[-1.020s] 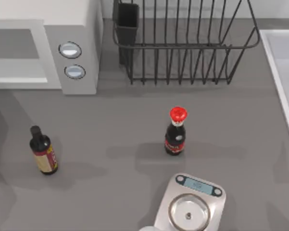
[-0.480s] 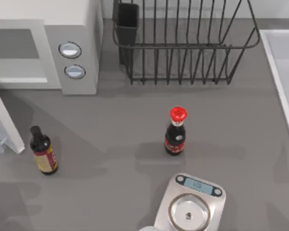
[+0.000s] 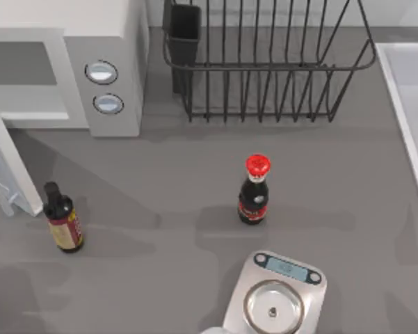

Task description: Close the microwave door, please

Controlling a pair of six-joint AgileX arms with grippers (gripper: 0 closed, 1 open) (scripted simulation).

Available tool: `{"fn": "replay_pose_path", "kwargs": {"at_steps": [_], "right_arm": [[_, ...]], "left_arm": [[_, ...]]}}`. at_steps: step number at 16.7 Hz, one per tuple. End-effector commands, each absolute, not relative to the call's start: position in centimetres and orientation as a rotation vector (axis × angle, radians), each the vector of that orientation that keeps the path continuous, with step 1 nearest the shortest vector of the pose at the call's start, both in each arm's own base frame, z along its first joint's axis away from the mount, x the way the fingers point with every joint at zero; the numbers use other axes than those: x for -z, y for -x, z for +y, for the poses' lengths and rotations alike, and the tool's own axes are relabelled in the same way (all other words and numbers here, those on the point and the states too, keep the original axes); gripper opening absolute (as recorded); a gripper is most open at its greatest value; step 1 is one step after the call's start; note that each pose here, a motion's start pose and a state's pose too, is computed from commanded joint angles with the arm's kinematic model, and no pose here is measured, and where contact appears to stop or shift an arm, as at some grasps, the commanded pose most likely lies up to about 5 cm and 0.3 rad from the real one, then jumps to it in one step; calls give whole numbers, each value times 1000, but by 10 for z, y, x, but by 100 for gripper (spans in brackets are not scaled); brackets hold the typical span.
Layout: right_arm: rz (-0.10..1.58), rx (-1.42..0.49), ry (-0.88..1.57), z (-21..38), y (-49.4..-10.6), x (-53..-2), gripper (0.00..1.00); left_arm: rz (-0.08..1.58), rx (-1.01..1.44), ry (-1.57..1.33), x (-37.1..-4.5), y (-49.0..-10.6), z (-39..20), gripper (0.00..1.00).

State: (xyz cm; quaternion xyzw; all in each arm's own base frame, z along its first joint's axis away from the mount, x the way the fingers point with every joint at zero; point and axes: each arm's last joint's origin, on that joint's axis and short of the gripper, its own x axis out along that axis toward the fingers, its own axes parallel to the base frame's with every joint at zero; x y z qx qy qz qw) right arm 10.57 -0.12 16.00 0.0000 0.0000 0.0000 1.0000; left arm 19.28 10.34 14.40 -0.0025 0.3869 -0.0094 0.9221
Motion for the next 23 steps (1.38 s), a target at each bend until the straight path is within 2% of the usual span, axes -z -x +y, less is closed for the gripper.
{"fn": "replay_pose_path", "kwargs": {"at_steps": [9, 17, 20, 23], "right_arm": [[0, 0, 0, -1, -106, -160, 100], [0, 0, 0, -1, -106, -160, 100], [0, 0, 0, -1, -106, -160, 100], [0, 0, 0, -1, -106, -160, 100]], "left_arm": [[799, 34, -2, -144, -193, 21, 0], [788, 23, 5, -145, -190, 12, 0], [758, 16, -2, -162, -199, 15, 0], [698, 31, -19, -193, -220, 17, 0]]}}
